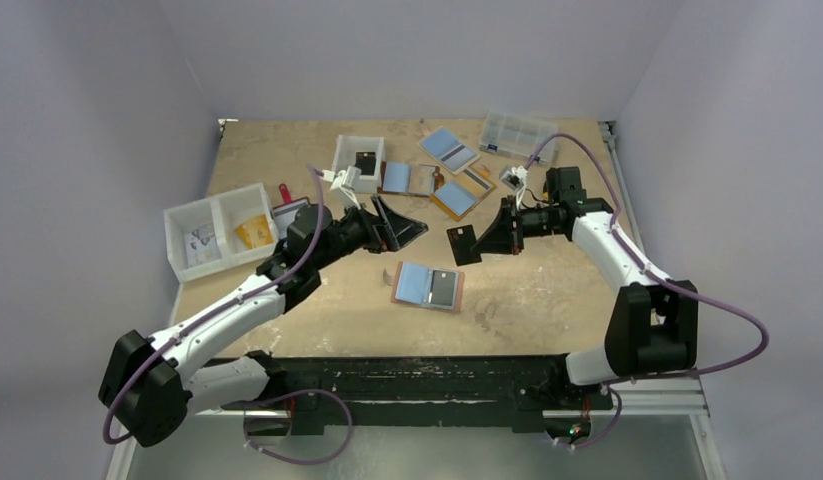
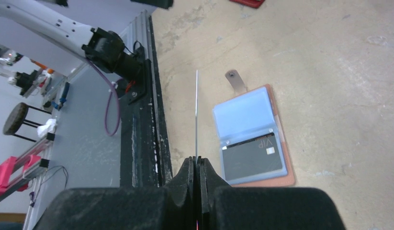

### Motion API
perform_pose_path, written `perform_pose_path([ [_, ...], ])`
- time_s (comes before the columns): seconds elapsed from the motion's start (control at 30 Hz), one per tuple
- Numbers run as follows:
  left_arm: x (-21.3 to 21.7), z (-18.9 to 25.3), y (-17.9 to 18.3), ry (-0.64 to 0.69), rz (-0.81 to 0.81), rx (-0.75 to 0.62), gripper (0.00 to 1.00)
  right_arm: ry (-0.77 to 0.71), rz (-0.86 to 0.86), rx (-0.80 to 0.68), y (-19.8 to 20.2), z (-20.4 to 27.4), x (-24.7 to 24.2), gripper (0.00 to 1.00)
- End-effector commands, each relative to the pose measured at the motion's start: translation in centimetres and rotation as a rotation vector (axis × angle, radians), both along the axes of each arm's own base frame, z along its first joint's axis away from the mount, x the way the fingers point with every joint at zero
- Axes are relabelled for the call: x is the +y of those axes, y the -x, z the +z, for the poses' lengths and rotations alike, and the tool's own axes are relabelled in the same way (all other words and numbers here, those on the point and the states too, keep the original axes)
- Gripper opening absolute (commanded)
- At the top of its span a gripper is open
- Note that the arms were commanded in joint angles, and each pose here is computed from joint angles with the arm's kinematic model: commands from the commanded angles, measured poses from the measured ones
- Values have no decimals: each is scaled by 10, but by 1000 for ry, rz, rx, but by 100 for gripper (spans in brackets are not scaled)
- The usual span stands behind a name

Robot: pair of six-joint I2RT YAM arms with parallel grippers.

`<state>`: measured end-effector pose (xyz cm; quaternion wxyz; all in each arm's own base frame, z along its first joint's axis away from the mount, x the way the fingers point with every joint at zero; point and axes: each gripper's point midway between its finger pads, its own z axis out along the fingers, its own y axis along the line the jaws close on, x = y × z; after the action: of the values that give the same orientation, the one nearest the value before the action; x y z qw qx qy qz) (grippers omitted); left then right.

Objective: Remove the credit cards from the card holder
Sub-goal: Place the credit card in the storage box.

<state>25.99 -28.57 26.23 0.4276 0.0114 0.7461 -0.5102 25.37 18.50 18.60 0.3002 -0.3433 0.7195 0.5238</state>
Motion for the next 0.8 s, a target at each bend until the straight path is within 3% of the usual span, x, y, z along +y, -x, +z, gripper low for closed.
perform_pose_path([
  [0.0, -18, 15, -1, 111, -75, -37, 88, -66, 59, -5, 1, 23, 5, 0],
  [0.27, -48, -4, -13, 104, -134, 20, 78, -105, 90, 49, -9, 38, 12, 0],
  [0.47, -77, -18, -10, 126, -214, 61, 57, -126, 106, 86, -13, 40, 16, 0],
  [0.63, -91, -19, -7, 144, -251, 52, 51, -129, 108, 105, -15, 37, 17, 0],
  [0.7, -93, -21, -7, 144, -258, 52, 41, -131, 107, 109, -15, 37, 17, 0],
  [0.77, -95, -22, -7, 144, -270, 50, 18, -131, 106, 110, -15, 37, 17, 0],
])
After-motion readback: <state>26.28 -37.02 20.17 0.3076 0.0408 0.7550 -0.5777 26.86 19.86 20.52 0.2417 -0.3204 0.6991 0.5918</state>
